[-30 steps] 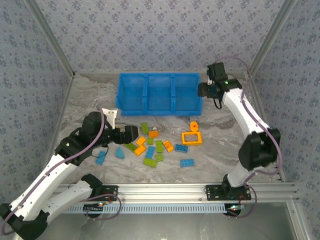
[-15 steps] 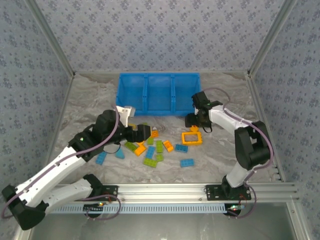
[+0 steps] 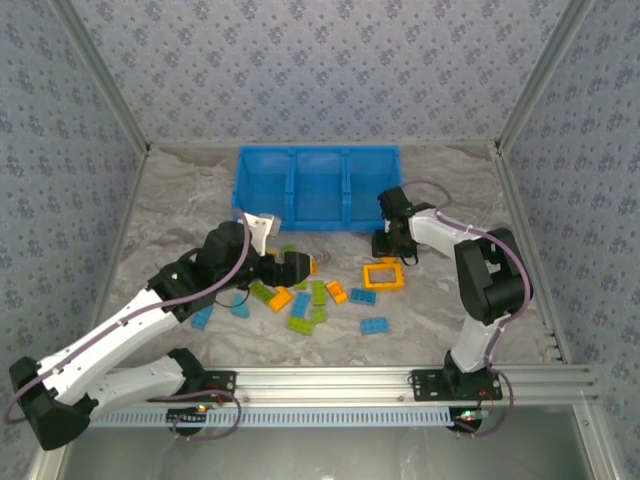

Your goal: Sort the legos into containers by color

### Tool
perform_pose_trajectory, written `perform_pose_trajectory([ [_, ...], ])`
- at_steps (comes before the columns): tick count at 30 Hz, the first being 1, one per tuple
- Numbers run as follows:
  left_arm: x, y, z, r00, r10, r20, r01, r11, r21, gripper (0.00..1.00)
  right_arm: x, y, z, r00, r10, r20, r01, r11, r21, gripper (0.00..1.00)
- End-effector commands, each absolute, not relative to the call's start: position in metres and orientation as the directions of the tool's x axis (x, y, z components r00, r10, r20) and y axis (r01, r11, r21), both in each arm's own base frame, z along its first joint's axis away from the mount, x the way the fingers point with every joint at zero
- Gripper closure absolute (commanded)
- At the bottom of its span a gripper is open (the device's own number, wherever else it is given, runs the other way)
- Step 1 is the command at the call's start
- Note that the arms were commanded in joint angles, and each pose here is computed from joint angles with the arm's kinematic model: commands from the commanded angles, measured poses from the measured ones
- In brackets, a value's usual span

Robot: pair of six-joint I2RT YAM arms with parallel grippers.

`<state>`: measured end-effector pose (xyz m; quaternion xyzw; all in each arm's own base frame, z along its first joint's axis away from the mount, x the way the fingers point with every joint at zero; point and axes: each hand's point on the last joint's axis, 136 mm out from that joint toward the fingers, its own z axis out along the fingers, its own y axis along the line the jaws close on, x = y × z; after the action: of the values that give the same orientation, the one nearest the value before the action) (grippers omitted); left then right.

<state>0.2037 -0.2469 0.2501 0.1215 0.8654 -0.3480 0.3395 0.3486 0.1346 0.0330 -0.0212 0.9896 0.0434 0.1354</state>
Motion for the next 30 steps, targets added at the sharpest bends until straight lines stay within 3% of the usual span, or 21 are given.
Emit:
perform_pose_trajectory([
  [1, 0.207, -0.251, 0.268, -0.712, -0.053, -0.700, 0.465, 0.711, -0.527, 0.03, 0.356, 0.135, 0.043, -0.950, -0.037, -0.309, -0.054, 0.998, 0.045, 0.55],
  [8, 0.208, -0.247, 0.270, -0.704, -0.057, -0.708, 0.460, 0.723, -0.516, 0.03, 0.351, 0.135, 0.109, -0.888, -0.078, -0.454, -0.064, 0.997, -0.046, 0.58],
  [13, 0.213, -0.245, 0.276, -0.685, -0.069, -0.725, 0.457, 0.735, -0.501, 0.03, 0.381, 0.148, 0.150, -0.844, -0.059, -0.532, -0.062, 0.998, -0.012, 0.58],
  [23, 0.217, -0.244, 0.284, -0.674, -0.071, -0.735, 0.450, 0.750, -0.485, 0.03, 0.467, 0.160, 0.119, -0.867, 0.000, -0.499, 0.002, 1.000, -0.003, 0.58],
  [30, 0.217, -0.239, 0.281, -0.680, -0.068, -0.730, 0.433, 0.766, -0.475, 0.03, 0.484, 0.160, 0.090, -0.892, 0.019, -0.451, 0.022, 1.000, -0.003, 0.48],
])
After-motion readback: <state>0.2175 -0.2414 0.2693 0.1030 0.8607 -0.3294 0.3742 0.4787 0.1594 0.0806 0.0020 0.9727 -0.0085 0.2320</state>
